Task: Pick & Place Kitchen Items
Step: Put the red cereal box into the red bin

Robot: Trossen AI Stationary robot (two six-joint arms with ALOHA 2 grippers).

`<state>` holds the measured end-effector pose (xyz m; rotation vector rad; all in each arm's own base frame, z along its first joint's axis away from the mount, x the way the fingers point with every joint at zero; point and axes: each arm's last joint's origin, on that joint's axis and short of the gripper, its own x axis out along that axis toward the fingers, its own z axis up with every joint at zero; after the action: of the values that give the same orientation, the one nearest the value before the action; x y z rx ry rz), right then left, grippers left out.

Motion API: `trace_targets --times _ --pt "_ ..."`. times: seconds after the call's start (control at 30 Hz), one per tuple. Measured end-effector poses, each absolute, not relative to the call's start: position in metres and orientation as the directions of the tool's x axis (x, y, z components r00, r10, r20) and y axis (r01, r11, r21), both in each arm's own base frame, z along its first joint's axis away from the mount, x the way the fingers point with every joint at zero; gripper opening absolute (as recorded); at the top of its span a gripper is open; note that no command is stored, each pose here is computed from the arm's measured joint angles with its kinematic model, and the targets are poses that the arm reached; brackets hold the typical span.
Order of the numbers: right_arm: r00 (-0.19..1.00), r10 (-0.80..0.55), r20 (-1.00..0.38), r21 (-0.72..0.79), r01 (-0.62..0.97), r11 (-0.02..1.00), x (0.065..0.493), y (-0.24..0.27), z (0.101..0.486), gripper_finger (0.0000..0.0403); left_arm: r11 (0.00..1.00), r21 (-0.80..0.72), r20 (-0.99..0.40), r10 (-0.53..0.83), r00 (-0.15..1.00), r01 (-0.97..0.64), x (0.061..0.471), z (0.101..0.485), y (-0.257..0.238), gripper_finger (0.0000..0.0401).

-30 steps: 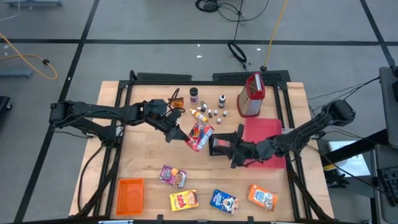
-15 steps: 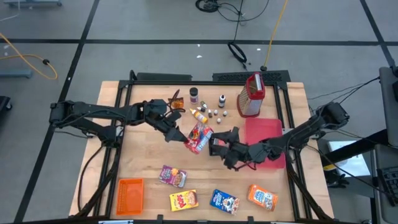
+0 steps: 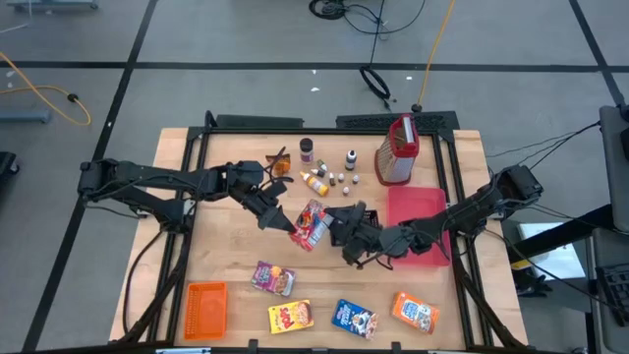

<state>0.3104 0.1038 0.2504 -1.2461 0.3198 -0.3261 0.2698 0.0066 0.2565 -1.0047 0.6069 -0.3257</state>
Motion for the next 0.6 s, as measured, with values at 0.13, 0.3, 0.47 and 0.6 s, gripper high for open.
trace_targets --times 0.13,0.3,0.47,0.6 --pt "0.91 -0.41 -0.061 -0.956 0.064 0.285 0.3119 0.1034 0.2531 0.0289 0.507 -0.862 -0.323 -0.528 0.785 -0.013 0.2699 0.2565 0.0039 0.0" --pt "0.923 -0.374 -0.088 -0.944 0.042 0.326 0.3135 0.1008 0.2501 0.0278 0.506 -0.863 -0.325 -0.538 0.778 -0.011 0.2698 0.2563 0.0008 0.0" --pt "0.923 -0.373 -0.091 -0.955 0.025 0.295 0.3133 0.1013 0.2498 0.0272 0.5 -0.866 -0.329 -0.546 0.771 -0.015 0.2696 0.2559 -0.0022 0.0" --pt "0.923 -0.373 -0.091 -0.961 0.017 0.278 0.3133 0.1013 0.2497 0.0271 0.499 -0.866 -0.35 -0.546 0.761 -0.041 0.2685 0.2535 -0.0021 0.0"
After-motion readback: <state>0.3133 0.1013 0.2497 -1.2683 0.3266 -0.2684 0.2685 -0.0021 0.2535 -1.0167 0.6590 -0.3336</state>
